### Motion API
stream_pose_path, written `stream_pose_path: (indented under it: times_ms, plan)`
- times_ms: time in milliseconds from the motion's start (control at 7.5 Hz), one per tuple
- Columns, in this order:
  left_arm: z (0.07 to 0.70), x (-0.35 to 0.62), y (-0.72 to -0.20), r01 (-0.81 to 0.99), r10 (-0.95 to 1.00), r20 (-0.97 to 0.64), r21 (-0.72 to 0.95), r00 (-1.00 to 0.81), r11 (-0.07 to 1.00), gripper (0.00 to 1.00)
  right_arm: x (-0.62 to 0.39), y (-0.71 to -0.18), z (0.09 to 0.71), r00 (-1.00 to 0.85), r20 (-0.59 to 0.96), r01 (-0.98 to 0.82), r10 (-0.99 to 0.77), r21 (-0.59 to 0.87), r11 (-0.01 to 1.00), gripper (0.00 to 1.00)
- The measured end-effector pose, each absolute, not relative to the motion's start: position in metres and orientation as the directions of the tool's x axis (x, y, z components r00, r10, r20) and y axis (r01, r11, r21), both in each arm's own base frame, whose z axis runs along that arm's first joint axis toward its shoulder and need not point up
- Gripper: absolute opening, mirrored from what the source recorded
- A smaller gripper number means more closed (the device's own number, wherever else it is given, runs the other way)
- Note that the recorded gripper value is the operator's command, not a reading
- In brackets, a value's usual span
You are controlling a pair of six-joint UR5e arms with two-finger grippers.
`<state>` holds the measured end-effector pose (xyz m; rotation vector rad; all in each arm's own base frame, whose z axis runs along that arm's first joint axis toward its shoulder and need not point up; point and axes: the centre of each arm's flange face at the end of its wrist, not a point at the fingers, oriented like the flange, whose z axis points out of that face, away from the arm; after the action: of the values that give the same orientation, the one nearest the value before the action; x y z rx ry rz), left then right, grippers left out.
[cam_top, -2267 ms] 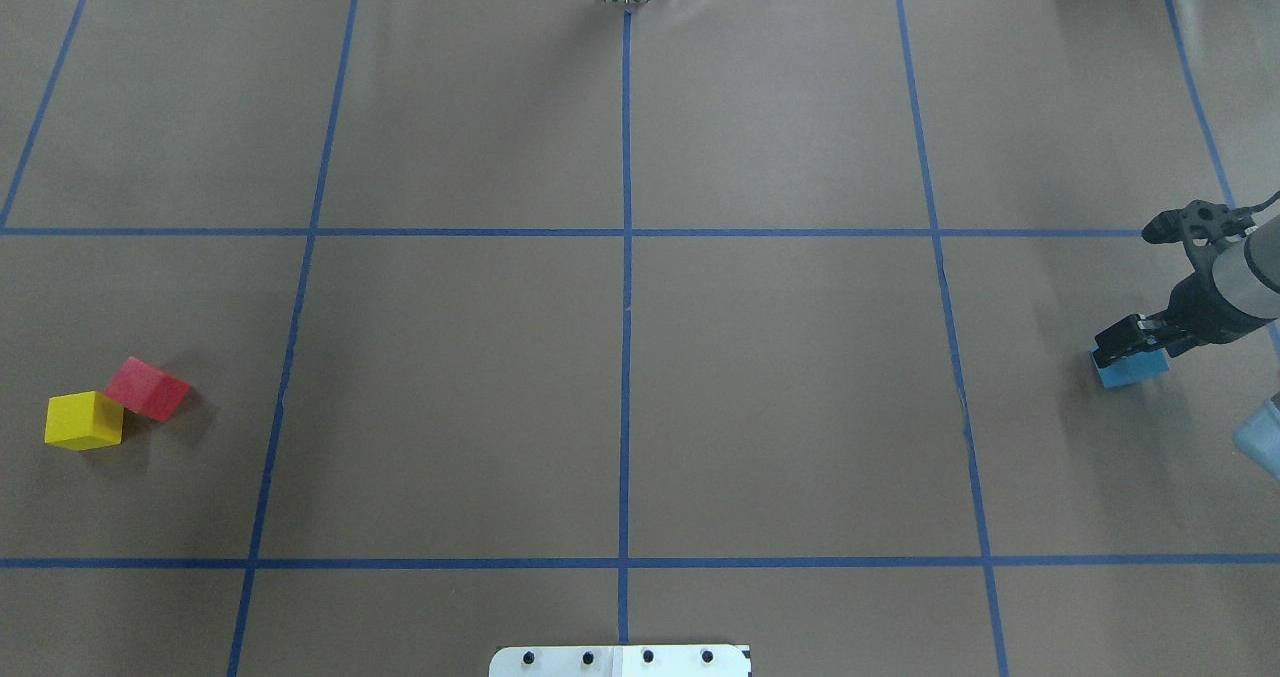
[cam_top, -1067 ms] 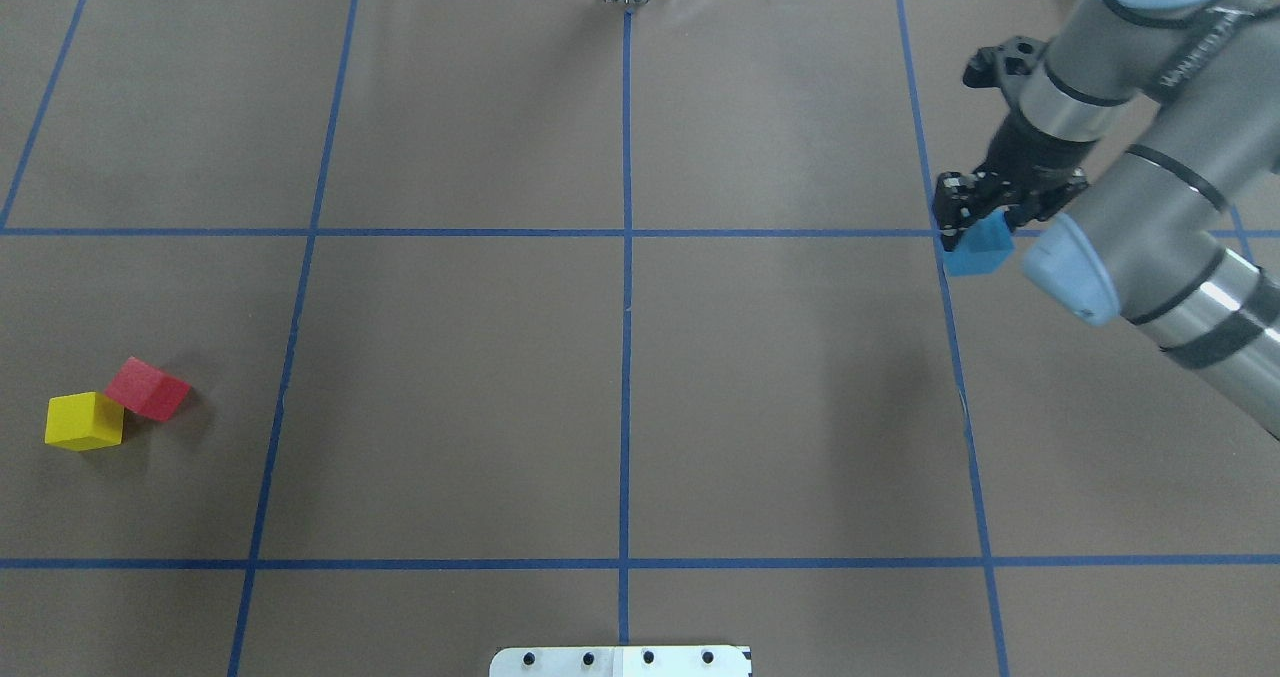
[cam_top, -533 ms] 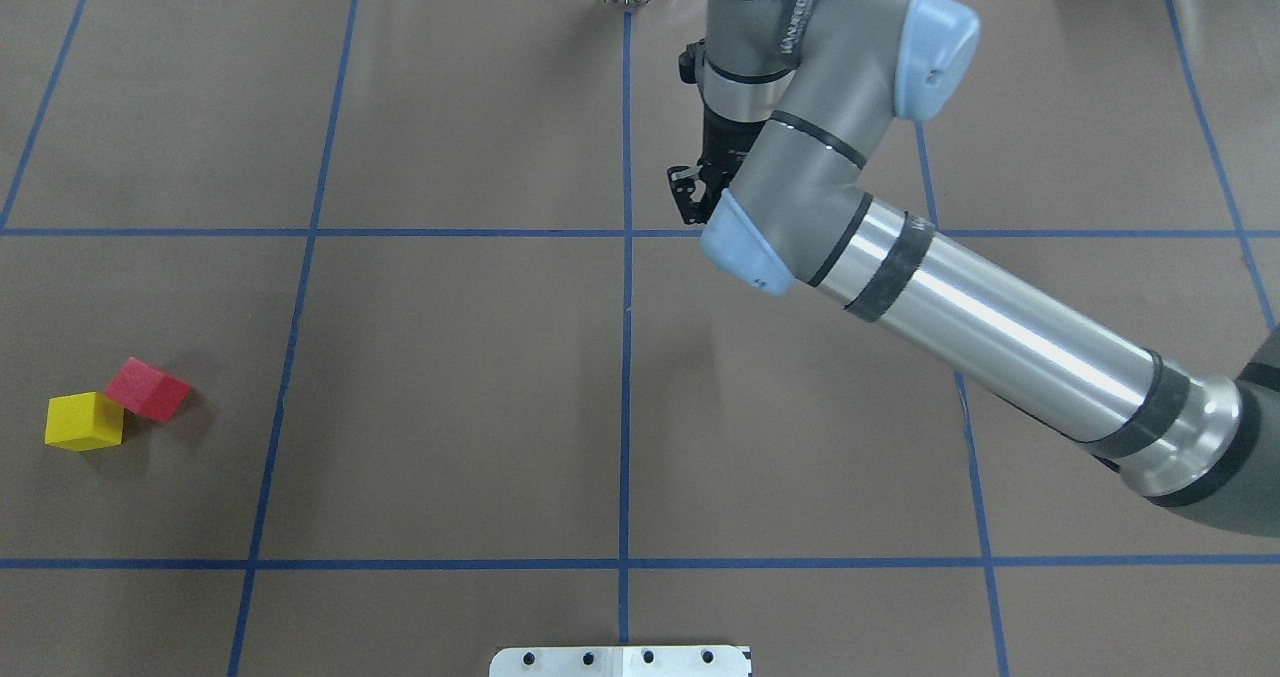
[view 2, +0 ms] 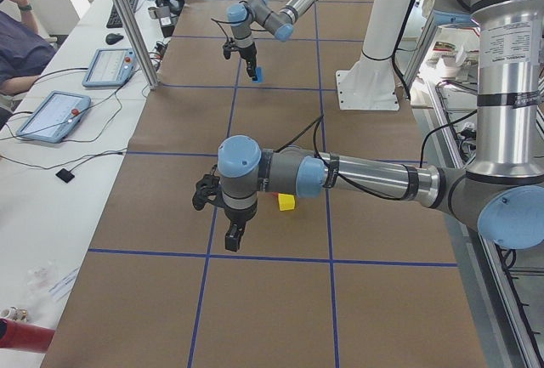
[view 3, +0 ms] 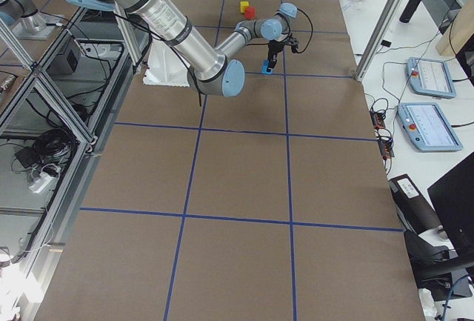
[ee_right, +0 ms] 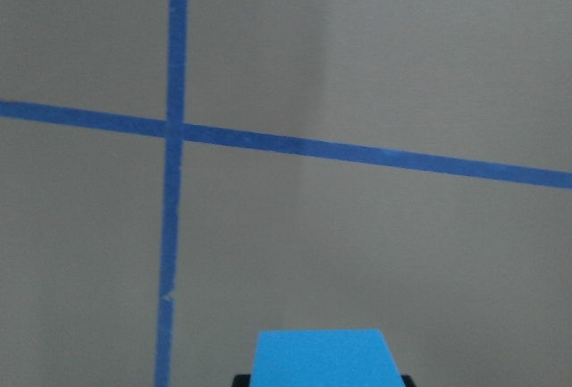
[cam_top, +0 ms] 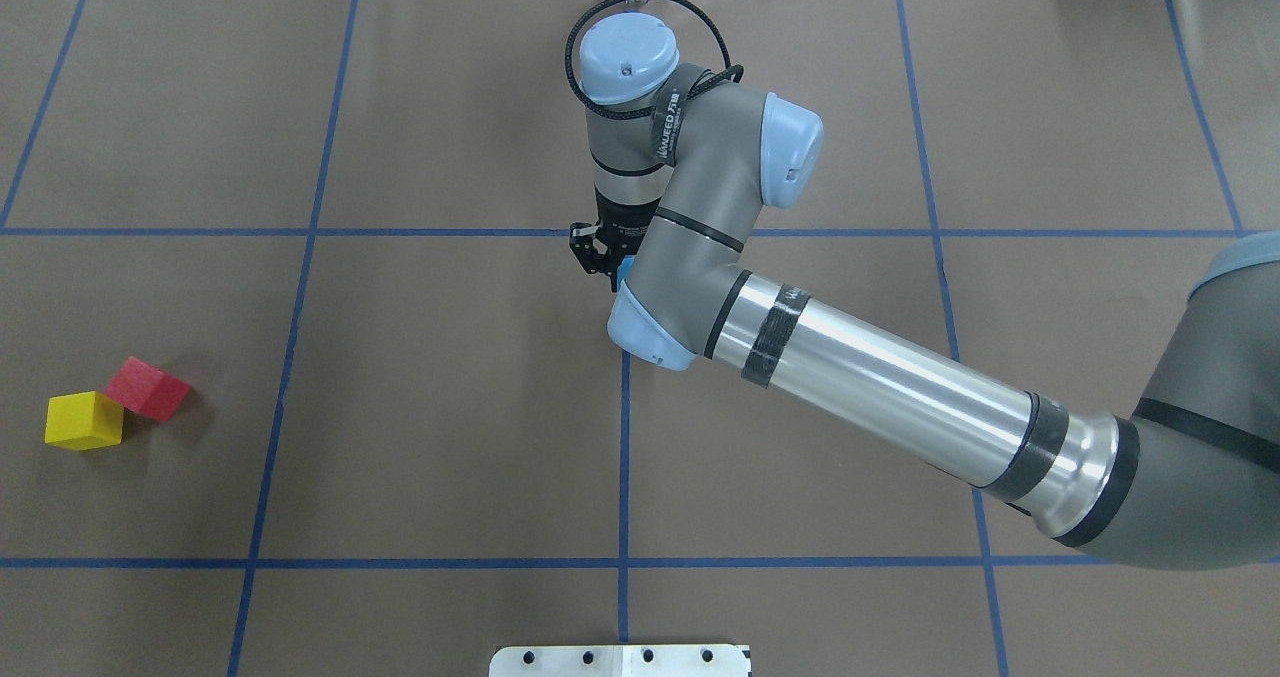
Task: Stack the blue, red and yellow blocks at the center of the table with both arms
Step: 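Carry the blue cube with the right gripper to the table center, then release the blue cube and raise the right gripper while the left gripper approaches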
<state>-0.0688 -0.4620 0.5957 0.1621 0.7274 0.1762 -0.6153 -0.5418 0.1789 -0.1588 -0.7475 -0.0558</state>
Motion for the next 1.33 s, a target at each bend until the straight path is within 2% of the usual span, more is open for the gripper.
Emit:
stream_pose_path:
  times_ms: [133, 267, 400, 533, 667, 1333]
  plan:
    - [0.596, -0.069, -0.462, -0.103, 0.216, -0.645, 0.208, 0.733, 0.973, 1.00, -0.623, -0.537, 0.175, 0.727, 0.686, 0.086, 0.032, -0.137, 0.987, 0.00]
    - [0.596, -0.069, -0.463, -0.103, 0.216, -0.645, 0.208, 0.733, 0.973, 1.00, -0.629, -0.535, 0.176, 0.722, 0.690, 0.069, 0.055, -0.150, 0.986, 0.10]
    - [0.596, -0.069, -0.463, -0.103, 0.216, -0.645, 0.208, 0.733, 0.973, 1.00, -0.633, -0.533, 0.178, 0.720, 0.691, 0.059, 0.069, -0.160, 0.985, 0.33]
    - [0.596, -0.068, -0.463, -0.104, 0.216, -0.645, 0.207, 0.733, 0.973, 1.00, -0.636, -0.532, 0.181, 0.720, 0.690, 0.056, 0.075, -0.165, 0.985, 0.92]
    - [0.596, -0.068, -0.463, -0.104, 0.216, -0.645, 0.208, 0.733, 0.973, 1.00, -0.638, -0.530, 0.184, 0.721, 0.689, 0.056, 0.073, -0.163, 0.985, 0.99]
    - [0.580, -0.066, -0.475, -0.066, 0.181, -0.653, 0.196, 0.736, 0.978, 1.00, -0.606, -0.542, 0.174, 0.692, 0.721, 0.053, 0.042, -0.109, 0.993, 0.99]
